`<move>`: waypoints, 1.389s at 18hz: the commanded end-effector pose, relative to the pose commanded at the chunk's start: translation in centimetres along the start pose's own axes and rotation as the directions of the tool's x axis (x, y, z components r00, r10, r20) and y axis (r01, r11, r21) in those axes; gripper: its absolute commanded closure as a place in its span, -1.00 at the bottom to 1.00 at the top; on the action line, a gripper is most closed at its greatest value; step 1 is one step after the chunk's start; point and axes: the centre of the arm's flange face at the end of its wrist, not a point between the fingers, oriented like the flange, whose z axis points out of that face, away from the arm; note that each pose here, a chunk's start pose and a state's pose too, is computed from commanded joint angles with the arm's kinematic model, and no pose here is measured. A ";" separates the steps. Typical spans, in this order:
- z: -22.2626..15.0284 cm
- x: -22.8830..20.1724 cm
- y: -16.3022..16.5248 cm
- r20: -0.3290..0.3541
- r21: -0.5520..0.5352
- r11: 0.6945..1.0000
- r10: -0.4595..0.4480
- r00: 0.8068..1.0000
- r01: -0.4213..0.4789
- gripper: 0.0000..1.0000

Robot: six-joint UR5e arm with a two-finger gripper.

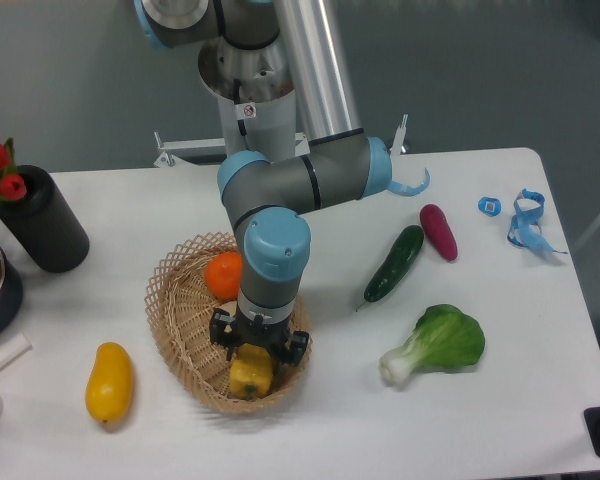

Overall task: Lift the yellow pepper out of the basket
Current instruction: 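Lift the held yellow pepper up and out of the basket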

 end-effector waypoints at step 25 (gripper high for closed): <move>-21.9 -7.5 6.2 0.225 0.043 0.930 0.347 0.910 -0.365 0.59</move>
